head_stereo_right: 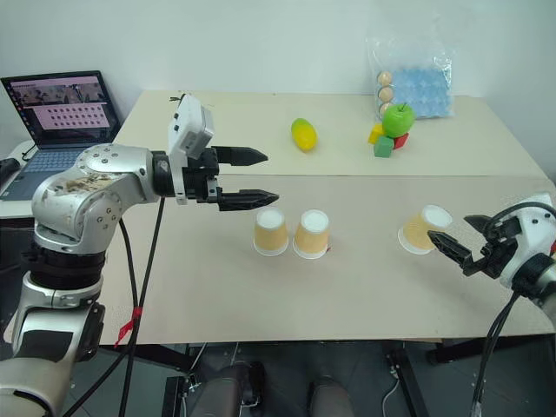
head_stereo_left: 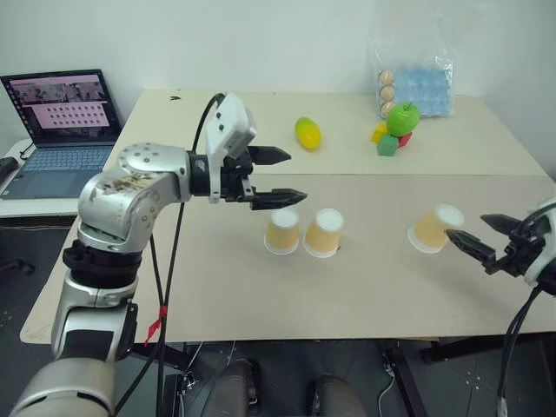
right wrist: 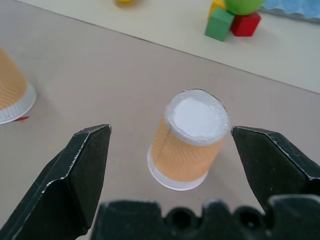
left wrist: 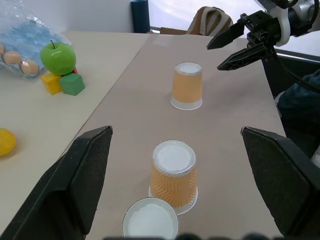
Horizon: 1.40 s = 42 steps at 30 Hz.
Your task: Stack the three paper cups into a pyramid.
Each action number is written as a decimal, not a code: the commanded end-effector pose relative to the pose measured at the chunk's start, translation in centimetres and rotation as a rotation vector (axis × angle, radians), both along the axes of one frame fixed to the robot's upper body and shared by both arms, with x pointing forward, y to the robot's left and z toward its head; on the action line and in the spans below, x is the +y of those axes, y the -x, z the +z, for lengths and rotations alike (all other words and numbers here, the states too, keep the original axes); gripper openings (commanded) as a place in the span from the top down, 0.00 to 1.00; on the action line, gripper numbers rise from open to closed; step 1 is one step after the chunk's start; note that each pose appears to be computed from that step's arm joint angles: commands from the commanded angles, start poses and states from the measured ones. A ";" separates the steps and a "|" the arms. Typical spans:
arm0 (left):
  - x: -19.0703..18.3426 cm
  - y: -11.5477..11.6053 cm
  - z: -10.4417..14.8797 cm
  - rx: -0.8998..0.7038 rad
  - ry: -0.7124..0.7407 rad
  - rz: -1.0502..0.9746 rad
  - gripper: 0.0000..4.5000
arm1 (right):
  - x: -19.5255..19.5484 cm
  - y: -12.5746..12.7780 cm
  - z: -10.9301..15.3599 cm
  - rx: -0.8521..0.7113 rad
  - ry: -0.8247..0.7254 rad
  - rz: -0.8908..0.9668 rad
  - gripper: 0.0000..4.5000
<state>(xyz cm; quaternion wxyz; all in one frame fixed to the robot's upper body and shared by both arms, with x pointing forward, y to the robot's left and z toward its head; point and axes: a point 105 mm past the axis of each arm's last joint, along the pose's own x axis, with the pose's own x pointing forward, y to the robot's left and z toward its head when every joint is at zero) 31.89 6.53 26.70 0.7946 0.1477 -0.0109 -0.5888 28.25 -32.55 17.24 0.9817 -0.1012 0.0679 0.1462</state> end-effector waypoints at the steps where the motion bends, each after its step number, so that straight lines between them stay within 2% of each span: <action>1: -0.2 0.1 1.1 -0.057 0.005 -0.002 0.03 | -1.4 -0.1 1.1 -0.098 -0.002 -0.061 0.00; 5: 0.1 -0.1 0.5 -0.091 -0.044 0.018 0.03 | -1.2 -0.6 0.4 -0.119 -0.064 -0.057 0.00; 19: 0.9 -0.4 0.8 -0.094 -0.029 0.060 0.03 | 1.7 -3.9 -1.7 -0.089 -0.139 0.035 0.00; 29: 1.2 -0.5 0.9 -0.099 -0.029 0.081 0.03 | 1.2 -5.2 -1.5 -0.102 -0.116 0.036 0.00; 39: 1.2 -0.5 0.9 -0.099 -0.032 0.088 0.03 | 1.6 -7.8 -1.2 -0.112 -0.096 0.059 0.00; 42: 1.3 -0.4 1.0 -0.103 -0.031 0.095 0.00 | 1.7 -8.2 -1.5 -0.102 -0.087 0.063 0.15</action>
